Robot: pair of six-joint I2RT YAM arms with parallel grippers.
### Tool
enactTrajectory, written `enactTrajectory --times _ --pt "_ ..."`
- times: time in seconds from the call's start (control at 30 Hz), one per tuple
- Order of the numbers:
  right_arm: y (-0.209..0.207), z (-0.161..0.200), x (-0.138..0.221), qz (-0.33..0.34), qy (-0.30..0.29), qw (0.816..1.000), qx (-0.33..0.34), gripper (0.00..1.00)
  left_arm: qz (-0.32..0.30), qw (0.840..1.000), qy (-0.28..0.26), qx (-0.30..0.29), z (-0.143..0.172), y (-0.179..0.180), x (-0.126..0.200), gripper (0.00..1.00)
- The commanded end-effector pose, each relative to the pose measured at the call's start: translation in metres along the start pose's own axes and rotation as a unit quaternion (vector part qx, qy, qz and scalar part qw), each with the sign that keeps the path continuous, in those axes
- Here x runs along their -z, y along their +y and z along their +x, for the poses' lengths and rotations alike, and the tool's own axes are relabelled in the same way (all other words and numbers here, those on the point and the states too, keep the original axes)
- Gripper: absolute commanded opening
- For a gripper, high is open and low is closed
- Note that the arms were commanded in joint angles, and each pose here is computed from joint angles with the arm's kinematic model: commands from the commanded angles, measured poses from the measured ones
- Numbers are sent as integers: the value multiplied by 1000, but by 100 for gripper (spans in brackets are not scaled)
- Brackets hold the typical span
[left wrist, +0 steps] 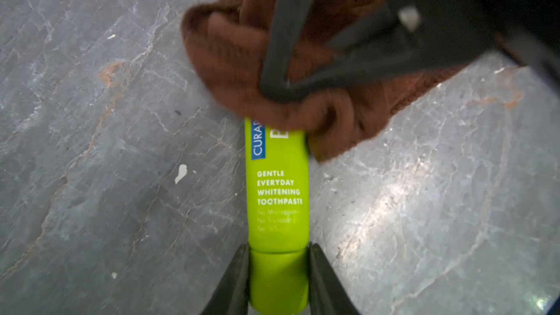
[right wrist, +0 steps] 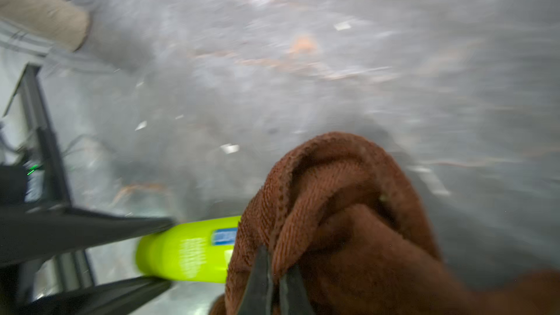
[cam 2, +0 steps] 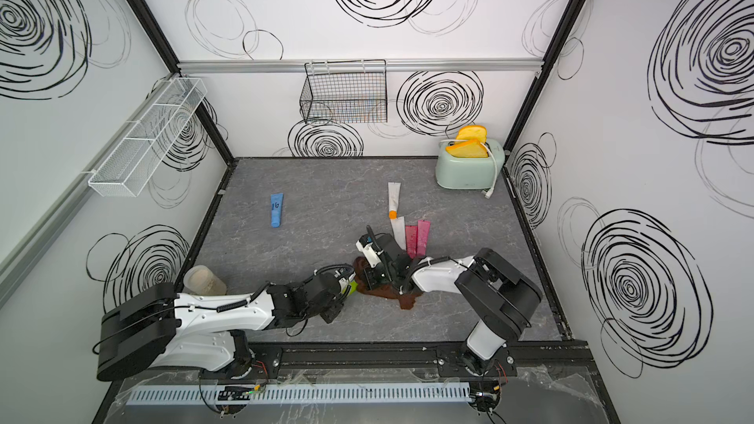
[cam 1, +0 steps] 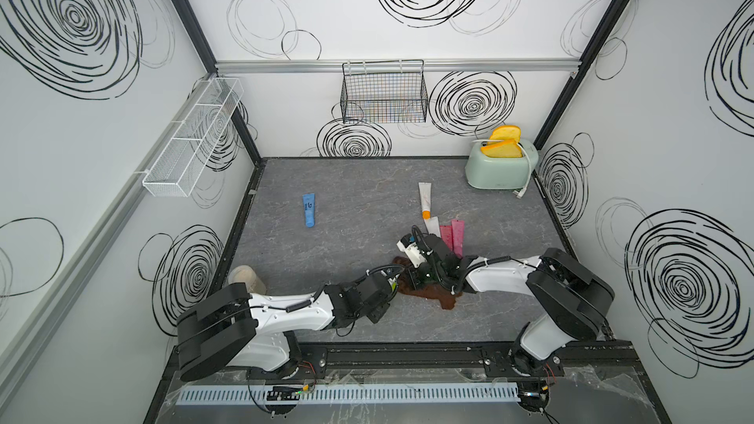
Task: Wipe the surface of the toothpaste tube
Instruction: Wipe the dirt from the toothpaste tube.
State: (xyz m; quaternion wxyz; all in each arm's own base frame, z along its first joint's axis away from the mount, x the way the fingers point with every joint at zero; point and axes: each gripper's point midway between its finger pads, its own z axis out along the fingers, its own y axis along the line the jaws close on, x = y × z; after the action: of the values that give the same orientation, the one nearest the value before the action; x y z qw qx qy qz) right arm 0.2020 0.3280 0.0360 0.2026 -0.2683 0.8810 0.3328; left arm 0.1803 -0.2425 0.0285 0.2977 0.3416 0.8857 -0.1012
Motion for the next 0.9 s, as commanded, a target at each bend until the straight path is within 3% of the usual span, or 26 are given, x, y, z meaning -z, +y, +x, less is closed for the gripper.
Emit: enactTrajectory --times 0.0,0.27,0.33,0.43,0.73,0.87 --pt "-1 51 -4 -14 77 996 -31 0 10 997 -73 7 -38 -6 9 0" --pt "-83 29 15 89 49 991 -82 0 9 997 -80 10 -39 -4 12 0" --pt "-95 24 17 89 46 990 -95 0 8 997 -80 10 -39 -4 12 0" --pt "-83 18 12 62 46 993 -85 0 8 997 -79 10 -39 -4 12 0" --pt "7 40 7 -14 71 997 -28 0 2 997 -76 10 -38 -2 10 0" --pt "16 50 0 -20 84 996 -20 0 2 997 -78 11 -39 -2 11 0"
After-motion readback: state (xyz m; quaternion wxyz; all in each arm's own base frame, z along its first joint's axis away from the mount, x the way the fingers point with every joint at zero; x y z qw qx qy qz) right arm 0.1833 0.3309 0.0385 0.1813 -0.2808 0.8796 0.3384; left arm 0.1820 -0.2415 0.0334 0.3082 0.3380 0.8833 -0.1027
